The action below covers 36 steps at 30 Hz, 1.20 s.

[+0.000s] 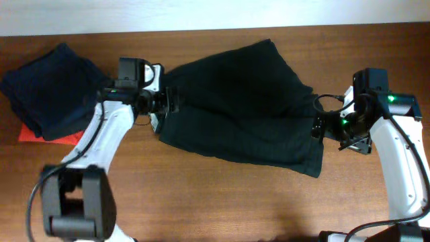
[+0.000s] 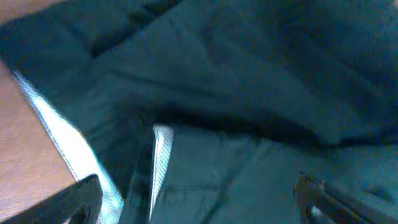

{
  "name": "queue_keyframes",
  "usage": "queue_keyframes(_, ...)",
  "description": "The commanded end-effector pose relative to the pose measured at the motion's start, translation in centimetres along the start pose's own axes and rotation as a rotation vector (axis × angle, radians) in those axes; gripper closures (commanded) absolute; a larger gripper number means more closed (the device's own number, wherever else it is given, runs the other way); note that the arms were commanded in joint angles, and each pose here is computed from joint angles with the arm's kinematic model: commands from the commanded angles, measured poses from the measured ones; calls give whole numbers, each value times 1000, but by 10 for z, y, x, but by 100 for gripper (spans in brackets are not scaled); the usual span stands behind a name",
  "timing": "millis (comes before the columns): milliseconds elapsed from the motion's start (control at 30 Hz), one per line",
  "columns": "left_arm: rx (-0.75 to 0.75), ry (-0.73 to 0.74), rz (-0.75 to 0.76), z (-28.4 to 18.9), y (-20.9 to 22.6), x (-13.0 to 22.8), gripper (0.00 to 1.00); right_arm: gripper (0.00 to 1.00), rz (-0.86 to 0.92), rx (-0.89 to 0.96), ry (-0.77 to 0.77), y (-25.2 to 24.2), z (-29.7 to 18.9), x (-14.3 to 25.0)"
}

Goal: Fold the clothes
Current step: 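Grasp the trouser waistband with the left gripper and spread the trousers flat with both grippers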

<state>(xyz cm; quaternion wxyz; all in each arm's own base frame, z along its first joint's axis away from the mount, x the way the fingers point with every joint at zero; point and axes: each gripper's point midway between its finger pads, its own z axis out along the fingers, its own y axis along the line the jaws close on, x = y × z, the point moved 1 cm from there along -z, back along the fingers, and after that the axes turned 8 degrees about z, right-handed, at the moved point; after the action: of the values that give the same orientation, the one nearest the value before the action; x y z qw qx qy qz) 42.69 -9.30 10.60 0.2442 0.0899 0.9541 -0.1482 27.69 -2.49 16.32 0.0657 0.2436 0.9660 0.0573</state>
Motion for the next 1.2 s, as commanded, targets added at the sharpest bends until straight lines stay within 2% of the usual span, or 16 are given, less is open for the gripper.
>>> queue_keyframes(0, -7, 38, 57, 43, 6, 11, 5, 1, 7, 7, -29, -2, -7, -4)
queue_keyframes(33, -6, 37, 57, 52, 8, 12, 8, 1, 7, 7, -29, -2, -7, -4)
queue_keyframes(100, 9, 47, 59, 66, 7, 16, 37, 1, 7, 7, -29, -2, -7, -4)
queue_keyframes(133, 31, 52, 65, 67, 1, 17, 59, 1, 7, 7, -29, -2, -7, -4)
queue_keyframes(300, 69, 53, 66, 67, -6, 17, 64, 1, 7, 7, -29, -2, -7, -4)
queue_keyframes(333, 69, 67, 63, 67, -7, 21, 93, 1, 7, 7, -29, -2, -7, -4)
queue_keyframes(367, 70, 88, 56, 66, -7, 25, 99, 1, 7, 7, -30, -2, -7, -4)
queue_keyframes(467, 142, 203, -26, 3, -21, 37, 100, 1, 9, 25, -15, -4, -2, -5)
queue_keyframes(600, 25, 535, -118, -57, -16, 116, 100, 1, 19, 121, 106, -21, 22, 11)
queue_keyframes(800, 21, 688, -160, -51, -14, 172, 90, 1, 120, 38, 372, -27, 96, 92)
queue_keyframes(1000, 21, 713, -163, -47, -13, 186, 89, 23, 215, 26, 189, -36, 150, 79)
queue_keyframes(1033, 21, 711, -162, -47, -13, 186, 63, 28, 210, 20, 142, -35, 152, 68)
queue_keyframes(1067, 22, 710, -163, -47, -13, 186, 23, 36, 207, 14, 119, -34, 153, 63)
queue_keyframes(1100, 23, 711, -163, -47, -14, 186, 7, 45, 204, 20, 98, -35, 153, 59)
queue_keyframes(1133, 29, 721, -169, -48, -15, 187, 4, 67, 202, 30, 82, -37, 154, 55)
queue_keyframes(1167, 38, 748, -190, -53, -18, 192, 2, 72, 202, 34, 85, -37, 154, 56)
